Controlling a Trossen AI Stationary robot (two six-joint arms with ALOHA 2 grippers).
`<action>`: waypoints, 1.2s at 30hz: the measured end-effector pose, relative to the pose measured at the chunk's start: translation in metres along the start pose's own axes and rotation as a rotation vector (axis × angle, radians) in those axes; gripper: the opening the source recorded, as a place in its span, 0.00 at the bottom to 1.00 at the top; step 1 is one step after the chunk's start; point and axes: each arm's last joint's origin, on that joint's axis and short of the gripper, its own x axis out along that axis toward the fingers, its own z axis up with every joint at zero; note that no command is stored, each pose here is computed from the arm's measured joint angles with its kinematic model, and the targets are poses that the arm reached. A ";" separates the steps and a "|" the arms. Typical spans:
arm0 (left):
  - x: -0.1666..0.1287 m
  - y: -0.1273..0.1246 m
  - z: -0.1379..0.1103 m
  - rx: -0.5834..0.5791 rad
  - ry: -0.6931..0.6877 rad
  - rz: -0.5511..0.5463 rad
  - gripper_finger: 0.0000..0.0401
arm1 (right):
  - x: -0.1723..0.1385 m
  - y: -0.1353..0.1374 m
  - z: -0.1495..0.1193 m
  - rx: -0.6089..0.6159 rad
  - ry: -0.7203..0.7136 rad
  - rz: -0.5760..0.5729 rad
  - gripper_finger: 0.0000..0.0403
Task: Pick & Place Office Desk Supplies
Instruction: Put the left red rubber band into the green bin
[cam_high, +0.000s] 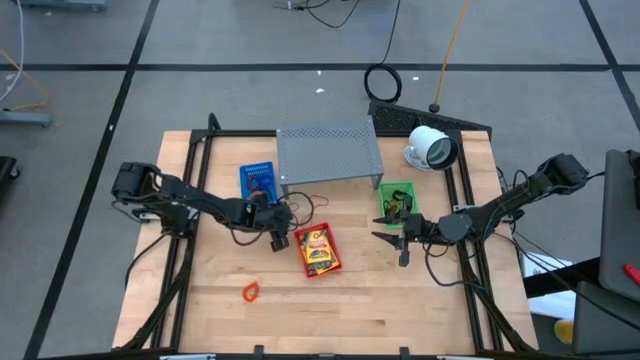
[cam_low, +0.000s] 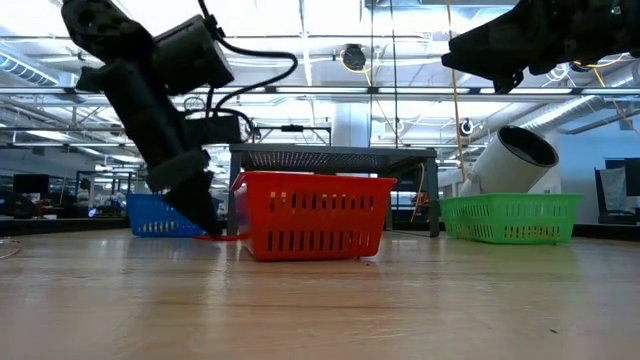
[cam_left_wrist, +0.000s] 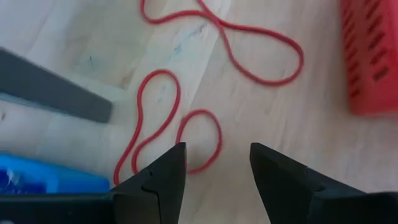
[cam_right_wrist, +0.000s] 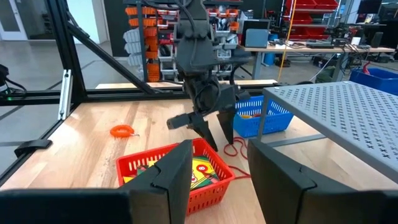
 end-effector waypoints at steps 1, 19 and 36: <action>0.002 0.000 -0.001 0.001 0.004 0.002 0.47 | 0.000 0.000 0.000 0.000 0.000 0.000 0.36; 0.025 -0.001 -0.005 0.004 0.050 -0.043 0.04 | 0.000 0.000 0.000 0.008 -0.001 -0.003 0.36; -0.029 -0.008 0.020 0.037 -0.124 0.079 0.00 | 0.000 0.000 0.000 0.008 -0.001 -0.004 0.36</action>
